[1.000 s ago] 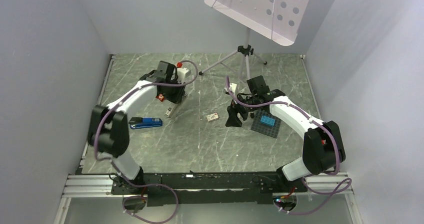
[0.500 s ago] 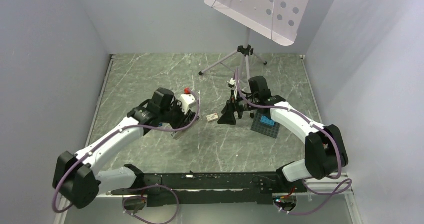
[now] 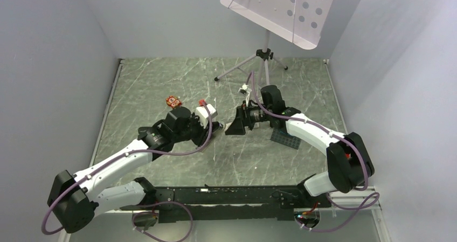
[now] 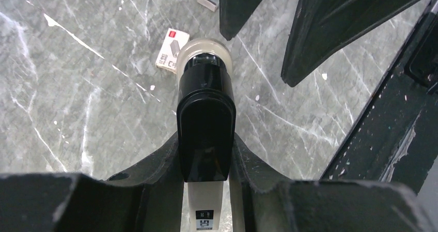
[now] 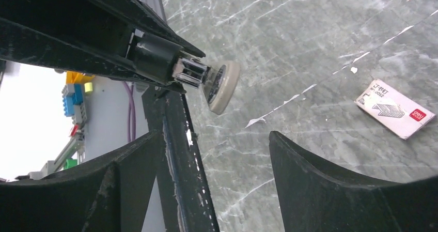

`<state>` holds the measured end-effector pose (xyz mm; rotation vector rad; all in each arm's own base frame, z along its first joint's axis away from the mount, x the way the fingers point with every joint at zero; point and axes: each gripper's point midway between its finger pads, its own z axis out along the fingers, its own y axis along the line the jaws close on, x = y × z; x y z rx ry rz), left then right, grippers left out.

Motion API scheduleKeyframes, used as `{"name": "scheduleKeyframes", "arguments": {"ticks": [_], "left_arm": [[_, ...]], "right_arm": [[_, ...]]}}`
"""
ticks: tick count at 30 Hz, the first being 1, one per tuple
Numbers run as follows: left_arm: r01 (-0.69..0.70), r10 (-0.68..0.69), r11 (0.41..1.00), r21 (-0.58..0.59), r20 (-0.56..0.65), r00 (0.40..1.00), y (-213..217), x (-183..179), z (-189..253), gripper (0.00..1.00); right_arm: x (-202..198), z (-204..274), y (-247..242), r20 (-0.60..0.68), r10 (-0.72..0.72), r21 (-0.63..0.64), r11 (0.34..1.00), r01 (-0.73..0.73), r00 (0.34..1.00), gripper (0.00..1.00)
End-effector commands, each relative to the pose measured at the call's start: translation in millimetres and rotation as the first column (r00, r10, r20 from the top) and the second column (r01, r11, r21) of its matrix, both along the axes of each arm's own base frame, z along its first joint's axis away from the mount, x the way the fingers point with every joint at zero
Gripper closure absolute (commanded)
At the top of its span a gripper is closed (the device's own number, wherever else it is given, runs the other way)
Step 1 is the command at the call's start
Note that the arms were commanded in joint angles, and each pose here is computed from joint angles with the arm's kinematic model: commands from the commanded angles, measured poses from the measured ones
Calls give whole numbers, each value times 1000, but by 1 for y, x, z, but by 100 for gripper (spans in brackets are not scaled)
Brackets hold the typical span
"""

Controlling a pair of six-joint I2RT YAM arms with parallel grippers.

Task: Load the staples into the stapler
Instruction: Pick up the stapler from the center of the board.

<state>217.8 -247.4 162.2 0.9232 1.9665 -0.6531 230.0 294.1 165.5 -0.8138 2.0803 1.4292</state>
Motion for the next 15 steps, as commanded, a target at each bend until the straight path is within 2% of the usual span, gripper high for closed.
{"name": "scheduleKeyframes", "arguments": {"ticks": [1,15], "left_arm": [[-71,86,986,-148,103,991,-8,13,44,100],[-103,136,969,-225,136,981,1,1,51,100]], "right_arm": [[12,15,5,51,-23,19,1000,22,998,20],[3,8,1,21,20,11,1000,-20,1000,18]]}}
